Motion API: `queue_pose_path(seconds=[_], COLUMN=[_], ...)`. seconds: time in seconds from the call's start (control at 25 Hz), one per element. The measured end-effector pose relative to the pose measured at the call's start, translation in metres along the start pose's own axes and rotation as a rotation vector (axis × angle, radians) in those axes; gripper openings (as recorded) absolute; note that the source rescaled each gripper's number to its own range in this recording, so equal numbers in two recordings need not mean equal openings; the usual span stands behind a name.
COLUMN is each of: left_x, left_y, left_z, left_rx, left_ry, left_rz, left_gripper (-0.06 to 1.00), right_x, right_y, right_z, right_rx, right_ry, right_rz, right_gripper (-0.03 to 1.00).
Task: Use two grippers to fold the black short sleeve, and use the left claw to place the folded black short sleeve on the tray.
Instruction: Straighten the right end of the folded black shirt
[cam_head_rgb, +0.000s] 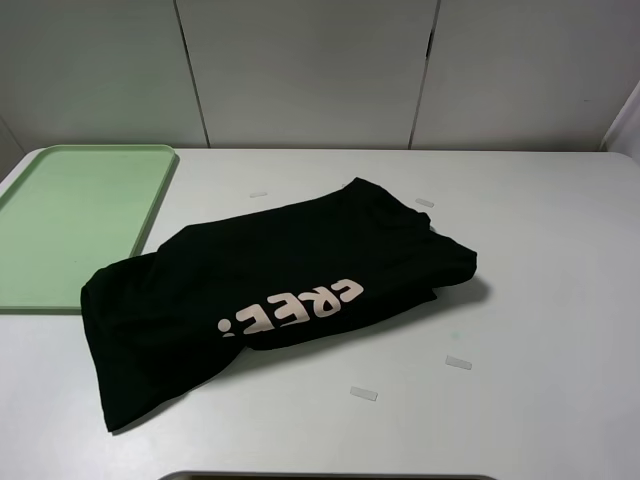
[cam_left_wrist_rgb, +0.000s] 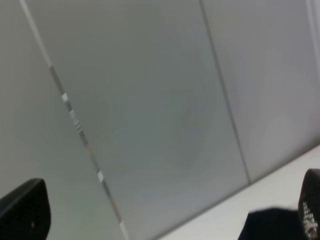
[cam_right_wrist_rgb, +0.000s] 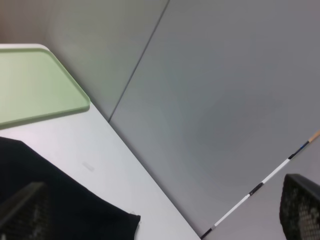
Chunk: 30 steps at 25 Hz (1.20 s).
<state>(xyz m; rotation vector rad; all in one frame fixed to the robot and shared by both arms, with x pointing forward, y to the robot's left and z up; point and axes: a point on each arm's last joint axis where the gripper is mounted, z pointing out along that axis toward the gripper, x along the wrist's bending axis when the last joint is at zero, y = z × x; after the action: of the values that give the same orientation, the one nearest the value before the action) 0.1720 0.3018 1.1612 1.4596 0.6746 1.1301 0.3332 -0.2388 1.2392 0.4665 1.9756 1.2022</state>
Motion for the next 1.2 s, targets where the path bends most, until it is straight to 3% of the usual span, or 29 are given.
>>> queue_pose_path(seconds=[0.28,0.68,0.96,1.2], left_x=[-0.006,-0.015,-0.021,-0.022], left_y=[-0.032,-0.086,-0.120,-0.124], left_z=[-0.002,0.027,0.041,0.041], left_rx=[0.304,0.545,0.666,0.681], left_ry=[-0.045,-0.094,-0.110,-0.107], left_rz=[-0.041,-0.150,-0.194,-0.194], left_gripper=[1.00,1.00,1.00,1.00], right_x=[0.001,0.003,0.009,0.023], right_y=[0.001,-0.004,-0.024,-0.048], right_z=[0.000,0.003,0.017,0.030], right_rx=[-0.010,0.004,0.068,0.141], right_ry=[0.011,0.022,0.063,0.165], right_rz=[0.011,0.021,0.053,0.136], right_gripper=[1.00,1.00,1.00,1.00])
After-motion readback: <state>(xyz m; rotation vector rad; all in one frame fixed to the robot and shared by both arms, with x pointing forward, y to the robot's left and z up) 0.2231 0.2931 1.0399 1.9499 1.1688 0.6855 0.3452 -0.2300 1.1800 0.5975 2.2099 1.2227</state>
